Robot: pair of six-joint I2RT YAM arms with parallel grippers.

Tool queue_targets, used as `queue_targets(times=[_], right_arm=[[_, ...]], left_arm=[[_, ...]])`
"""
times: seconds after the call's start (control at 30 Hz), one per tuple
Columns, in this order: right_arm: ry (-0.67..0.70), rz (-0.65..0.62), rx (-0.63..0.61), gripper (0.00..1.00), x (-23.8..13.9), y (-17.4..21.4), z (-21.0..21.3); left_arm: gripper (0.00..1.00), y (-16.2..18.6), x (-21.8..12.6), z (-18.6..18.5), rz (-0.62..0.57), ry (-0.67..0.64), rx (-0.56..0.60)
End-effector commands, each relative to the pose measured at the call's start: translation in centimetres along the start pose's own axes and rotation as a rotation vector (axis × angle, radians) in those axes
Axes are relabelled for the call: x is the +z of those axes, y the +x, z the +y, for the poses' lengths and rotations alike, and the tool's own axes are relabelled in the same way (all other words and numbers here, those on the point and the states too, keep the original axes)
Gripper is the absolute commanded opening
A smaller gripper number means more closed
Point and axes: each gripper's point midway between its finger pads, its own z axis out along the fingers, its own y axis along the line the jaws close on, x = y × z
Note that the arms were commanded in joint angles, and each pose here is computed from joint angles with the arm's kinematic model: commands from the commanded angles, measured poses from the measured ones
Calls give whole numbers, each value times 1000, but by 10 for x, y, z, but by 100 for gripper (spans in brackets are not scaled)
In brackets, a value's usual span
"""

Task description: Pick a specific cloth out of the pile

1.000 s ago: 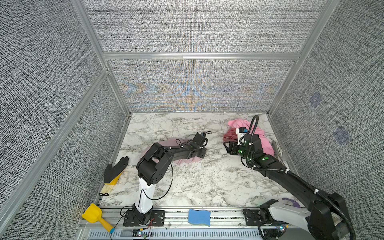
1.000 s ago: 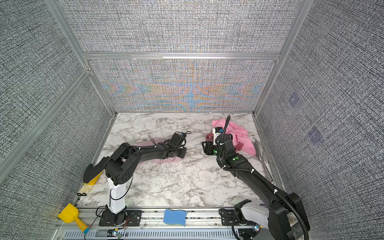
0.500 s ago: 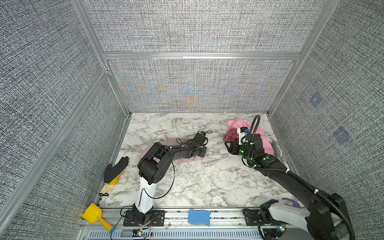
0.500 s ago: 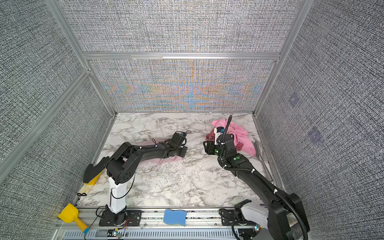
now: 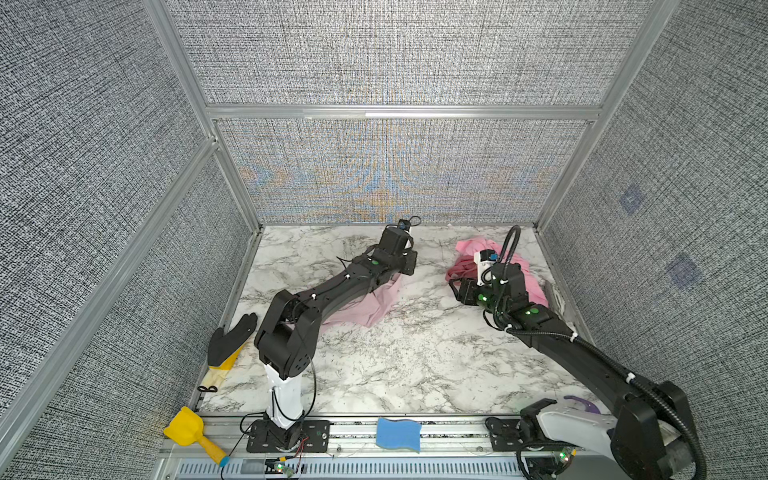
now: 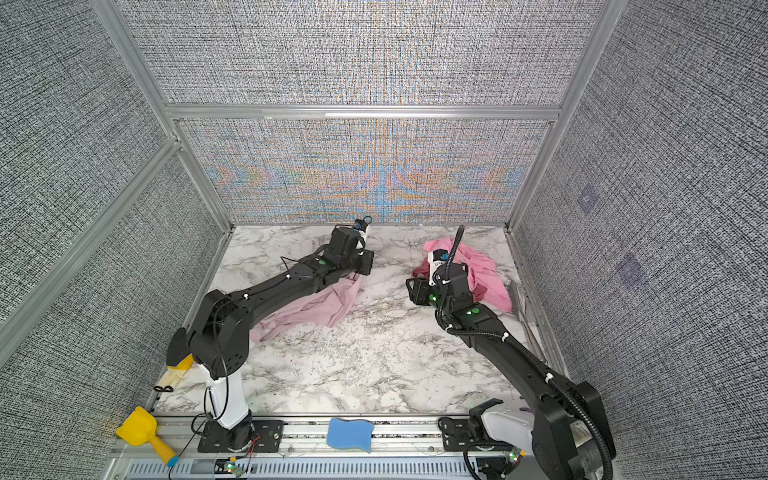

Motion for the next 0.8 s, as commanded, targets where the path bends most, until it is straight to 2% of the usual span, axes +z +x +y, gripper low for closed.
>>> queue_targets(times=[0.0, 0.13, 0.23, 0.6, 0.77], right_arm=[[-11, -4, -13, 54, -1, -4, 3], [-20, -7, -15, 54, 0, -8, 5], [-27, -9, -15, 54, 2, -10, 7], [-71, 5, -22, 54, 13, -15, 14], [-84, 10, -25, 54, 15, -17, 16]], left_arm=[[0, -23, -22, 8, -73, 25, -26], [0, -34, -59, 43, -143, -30, -77], [0, -24, -85, 74, -172, -96, -105], [0, 50, -170, 174, -171, -330, -318], [0, 81, -191, 202, -165, -414, -403]])
